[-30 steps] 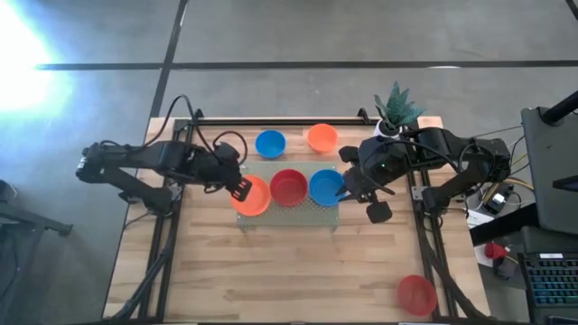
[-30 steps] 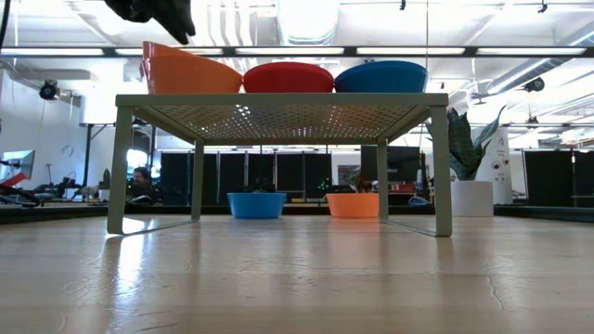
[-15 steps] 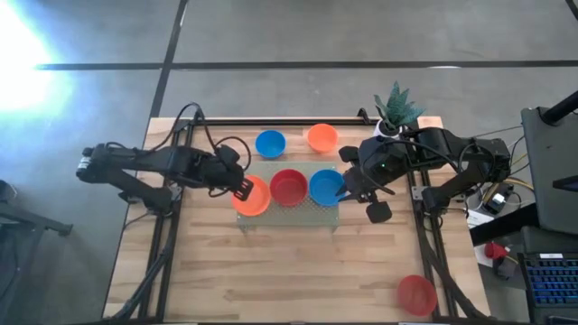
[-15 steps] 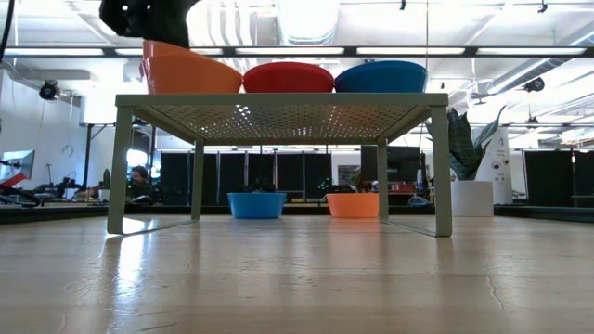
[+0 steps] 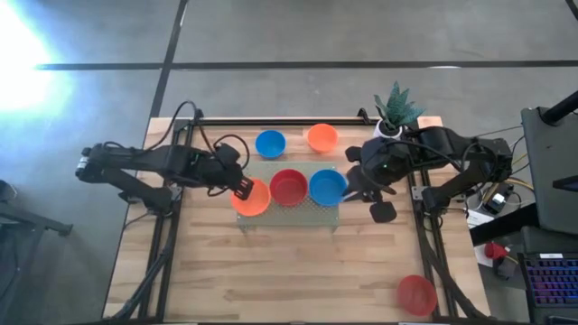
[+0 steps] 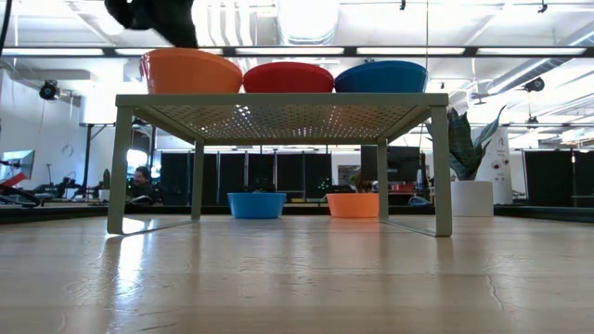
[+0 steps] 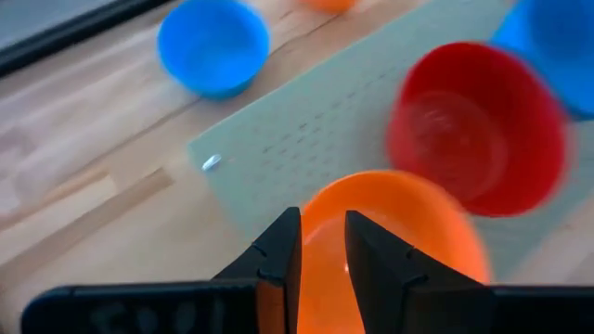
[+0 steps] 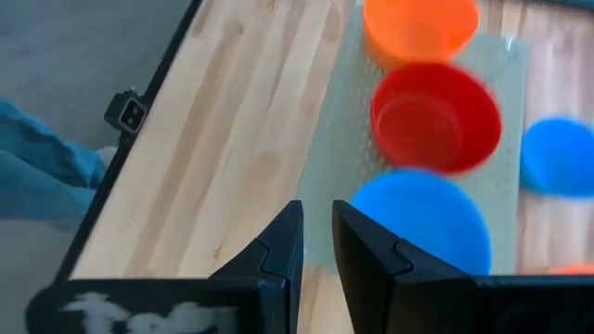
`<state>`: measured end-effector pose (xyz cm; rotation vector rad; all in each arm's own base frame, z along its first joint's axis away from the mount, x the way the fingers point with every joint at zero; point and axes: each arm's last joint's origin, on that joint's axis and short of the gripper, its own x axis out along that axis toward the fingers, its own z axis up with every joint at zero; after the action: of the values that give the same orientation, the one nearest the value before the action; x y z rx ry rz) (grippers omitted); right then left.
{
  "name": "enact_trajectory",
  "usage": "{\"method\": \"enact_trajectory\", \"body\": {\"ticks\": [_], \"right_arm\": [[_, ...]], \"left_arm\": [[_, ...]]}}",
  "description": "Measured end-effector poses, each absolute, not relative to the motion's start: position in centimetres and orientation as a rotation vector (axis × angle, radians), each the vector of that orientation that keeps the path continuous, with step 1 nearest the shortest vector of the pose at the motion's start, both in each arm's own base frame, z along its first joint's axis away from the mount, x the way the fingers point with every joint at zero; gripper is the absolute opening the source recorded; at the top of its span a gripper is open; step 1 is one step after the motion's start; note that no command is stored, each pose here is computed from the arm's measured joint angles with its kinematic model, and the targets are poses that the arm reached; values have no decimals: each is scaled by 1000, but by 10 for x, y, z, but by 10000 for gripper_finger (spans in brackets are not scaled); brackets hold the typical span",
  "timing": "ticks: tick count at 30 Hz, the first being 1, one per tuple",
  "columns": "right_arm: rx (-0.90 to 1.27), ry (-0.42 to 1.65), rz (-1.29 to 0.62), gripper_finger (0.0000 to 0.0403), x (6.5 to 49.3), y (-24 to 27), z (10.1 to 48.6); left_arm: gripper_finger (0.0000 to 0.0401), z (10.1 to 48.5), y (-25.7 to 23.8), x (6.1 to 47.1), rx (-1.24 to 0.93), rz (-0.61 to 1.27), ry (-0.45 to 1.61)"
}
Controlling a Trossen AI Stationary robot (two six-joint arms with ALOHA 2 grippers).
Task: Pick & Place Mini bowls
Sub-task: Stack the red bowl on top of the other red bowls on the shelf
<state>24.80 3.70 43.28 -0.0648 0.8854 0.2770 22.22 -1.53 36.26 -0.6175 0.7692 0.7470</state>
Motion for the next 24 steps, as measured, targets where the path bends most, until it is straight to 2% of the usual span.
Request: {"method": "enact_trajectory", "body": {"ticks": [13, 24], "right_arm": [[36, 1172, 271, 57, 214, 60, 422], [5, 1282, 390, 57, 188, 115, 407]], "left_arm": [[78, 391, -59, 238, -378, 356, 580], [78, 394, -90, 228, -298, 328, 520]]}}
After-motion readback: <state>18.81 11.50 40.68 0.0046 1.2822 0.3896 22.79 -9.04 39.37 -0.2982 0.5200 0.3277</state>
